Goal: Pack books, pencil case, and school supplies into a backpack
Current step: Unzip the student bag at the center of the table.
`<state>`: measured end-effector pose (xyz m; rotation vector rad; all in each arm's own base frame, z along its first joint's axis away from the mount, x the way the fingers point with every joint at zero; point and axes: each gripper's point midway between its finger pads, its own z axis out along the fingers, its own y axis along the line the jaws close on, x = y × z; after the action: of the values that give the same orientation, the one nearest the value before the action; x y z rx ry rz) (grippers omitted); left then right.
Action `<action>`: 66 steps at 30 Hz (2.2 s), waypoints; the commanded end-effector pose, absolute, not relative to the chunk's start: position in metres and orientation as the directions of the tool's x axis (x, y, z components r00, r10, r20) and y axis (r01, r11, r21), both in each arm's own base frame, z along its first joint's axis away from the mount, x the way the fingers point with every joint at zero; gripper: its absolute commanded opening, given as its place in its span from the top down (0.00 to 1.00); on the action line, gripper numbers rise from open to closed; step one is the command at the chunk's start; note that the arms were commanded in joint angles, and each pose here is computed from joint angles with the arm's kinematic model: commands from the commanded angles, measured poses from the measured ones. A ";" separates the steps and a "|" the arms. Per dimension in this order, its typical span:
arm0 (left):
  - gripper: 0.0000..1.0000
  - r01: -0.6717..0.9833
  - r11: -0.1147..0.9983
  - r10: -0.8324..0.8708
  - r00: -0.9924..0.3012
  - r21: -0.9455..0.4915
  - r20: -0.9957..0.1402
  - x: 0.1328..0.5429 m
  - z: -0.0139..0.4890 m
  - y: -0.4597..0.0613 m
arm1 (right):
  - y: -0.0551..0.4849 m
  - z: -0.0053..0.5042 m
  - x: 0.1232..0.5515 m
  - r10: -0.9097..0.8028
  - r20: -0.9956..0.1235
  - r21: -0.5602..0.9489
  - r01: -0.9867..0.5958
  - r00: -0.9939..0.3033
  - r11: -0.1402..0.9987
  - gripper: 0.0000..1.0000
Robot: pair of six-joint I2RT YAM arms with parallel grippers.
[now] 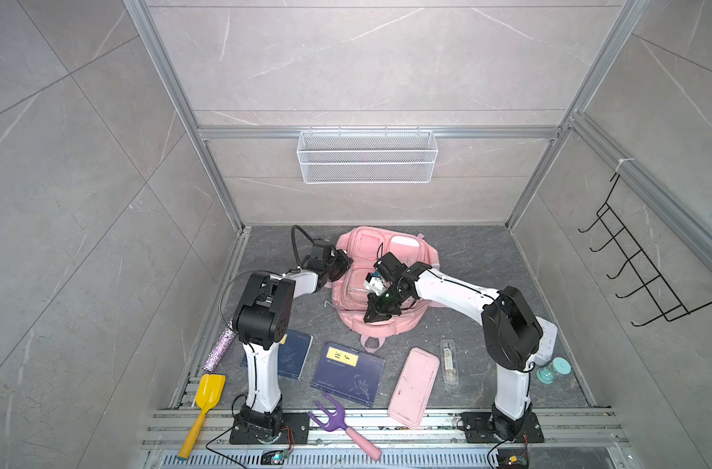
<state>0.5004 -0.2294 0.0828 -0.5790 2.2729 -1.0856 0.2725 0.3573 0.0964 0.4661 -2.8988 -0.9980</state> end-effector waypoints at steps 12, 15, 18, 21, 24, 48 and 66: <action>1.00 -0.078 0.519 -0.621 -0.719 -0.851 -0.312 0.516 0.113 -0.247 | 0.434 0.083 0.250 -0.344 -0.076 0.664 -0.305 -0.936 0.683 1.00; 1.00 -0.080 0.521 -0.623 -0.717 -0.850 -0.314 0.515 0.113 -0.246 | 0.446 0.078 0.259 -0.302 -0.071 0.679 -0.268 -0.951 0.684 1.00; 1.00 -0.082 0.526 -0.624 -0.714 -0.846 -0.319 0.513 0.114 -0.244 | 0.452 0.074 0.266 -0.277 -0.075 0.685 -0.252 -0.958 0.684 1.00; 1.00 -0.082 0.527 -0.627 -0.709 -0.846 -0.322 0.512 0.115 -0.241 | 0.449 0.069 0.273 -0.255 -0.088 0.659 -0.248 -0.963 0.710 1.00; 1.00 -0.088 0.522 -0.639 -0.699 -0.849 -0.320 0.511 0.116 -0.233 | 0.438 0.066 0.279 -0.233 -0.113 0.613 -0.252 -0.966 0.749 1.00; 0.93 -0.097 0.407 -0.696 -0.677 -0.908 -0.240 0.479 0.109 -0.248 | 0.289 0.092 0.312 -0.203 -0.132 0.479 -0.242 -0.970 0.844 1.00; 0.95 -0.072 0.370 -0.735 -0.632 -0.926 -0.245 0.492 0.118 -0.259 | 0.362 0.064 0.266 -0.230 -0.107 0.544 -0.251 -0.967 0.801 1.00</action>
<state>0.4772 -0.2461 0.0816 -0.7468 2.1040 -1.2005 0.2568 0.3309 0.0601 0.3917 -3.0166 -0.8214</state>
